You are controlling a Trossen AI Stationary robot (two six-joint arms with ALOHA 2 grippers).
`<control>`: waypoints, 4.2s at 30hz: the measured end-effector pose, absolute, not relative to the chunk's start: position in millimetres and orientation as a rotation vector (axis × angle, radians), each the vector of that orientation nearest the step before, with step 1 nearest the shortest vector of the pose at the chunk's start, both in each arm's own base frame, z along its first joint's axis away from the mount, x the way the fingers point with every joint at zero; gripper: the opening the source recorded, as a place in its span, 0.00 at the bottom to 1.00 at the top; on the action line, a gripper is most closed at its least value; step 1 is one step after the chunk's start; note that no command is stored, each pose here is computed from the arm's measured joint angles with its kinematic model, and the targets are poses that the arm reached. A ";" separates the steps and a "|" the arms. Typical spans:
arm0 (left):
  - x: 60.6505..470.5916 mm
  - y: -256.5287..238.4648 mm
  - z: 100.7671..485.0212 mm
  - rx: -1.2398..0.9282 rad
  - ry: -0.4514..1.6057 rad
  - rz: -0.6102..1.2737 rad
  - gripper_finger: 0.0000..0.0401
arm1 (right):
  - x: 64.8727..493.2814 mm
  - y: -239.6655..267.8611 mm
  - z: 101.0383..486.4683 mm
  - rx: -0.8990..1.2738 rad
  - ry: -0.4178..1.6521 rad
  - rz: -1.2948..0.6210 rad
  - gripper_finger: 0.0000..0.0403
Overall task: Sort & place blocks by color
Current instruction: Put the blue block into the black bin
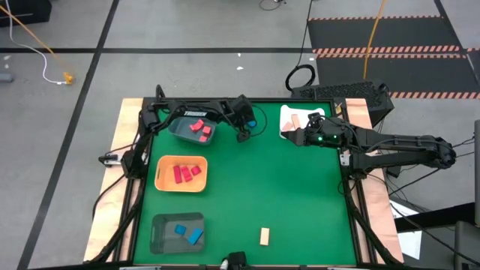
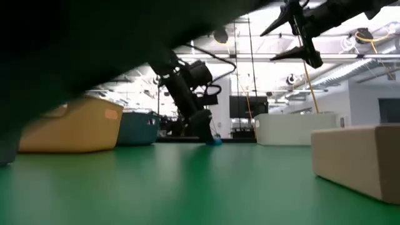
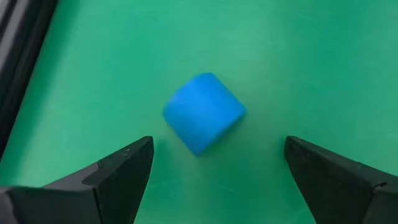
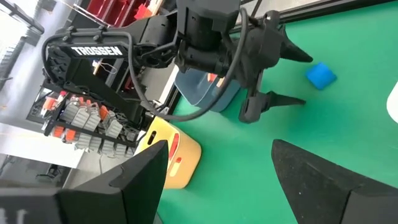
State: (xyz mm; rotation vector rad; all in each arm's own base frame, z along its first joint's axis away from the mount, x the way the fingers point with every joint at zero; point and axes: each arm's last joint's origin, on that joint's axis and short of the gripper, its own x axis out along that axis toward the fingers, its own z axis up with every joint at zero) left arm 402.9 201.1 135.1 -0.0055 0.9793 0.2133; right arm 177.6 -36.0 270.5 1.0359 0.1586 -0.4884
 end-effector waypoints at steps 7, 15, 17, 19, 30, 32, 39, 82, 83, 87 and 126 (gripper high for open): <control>401.9 197.4 139.8 -0.089 1.058 0.286 0.90 | 177.6 -36.0 270.5 1.036 0.158 -0.488 0.69; 402.3 197.3 166.1 -0.271 1.152 0.362 0.90 | 177.6 -36.0 270.5 1.036 0.159 -0.488 0.69; 404.1 194.2 175.6 -0.275 1.168 0.340 0.90 | 177.6 -36.0 270.6 1.036 0.158 -0.488 0.69; 406.4 187.9 188.8 -0.261 1.160 0.322 0.90 | 177.6 -36.0 270.5 1.036 0.158 -0.488 0.69; 378.9 128.3 279.4 -0.183 1.126 0.230 0.90 | 177.5 -36.3 270.4 1.036 0.158 -0.491 0.69; 368.8 120.2 302.3 -0.175 1.071 0.232 0.90 | 177.5 -36.4 270.7 1.036 0.156 -0.490 0.69; 319.9 92.2 373.9 -0.145 0.905 0.228 0.90 | 177.9 -36.5 271.3 1.036 0.148 -0.488 0.69; 177.6 -21.8 421.7 -0.092 0.965 0.326 0.90 | 263.4 -80.4 245.1 0.743 -0.033 -0.570 0.69; 174.9 -22.2 419.0 -0.107 0.954 0.328 0.90 | 268.1 -81.6 245.8 0.723 -0.025 -0.569 0.69; 166.0 -23.8 407.6 -0.159 0.891 0.322 0.90 | 287.4 -87.0 254.1 0.612 0.016 -0.566 0.69; 139.5 -27.6 367.3 -0.285 0.589 0.199 0.90 | 352.4 -165.1 148.8 0.353 0.703 -0.763 0.69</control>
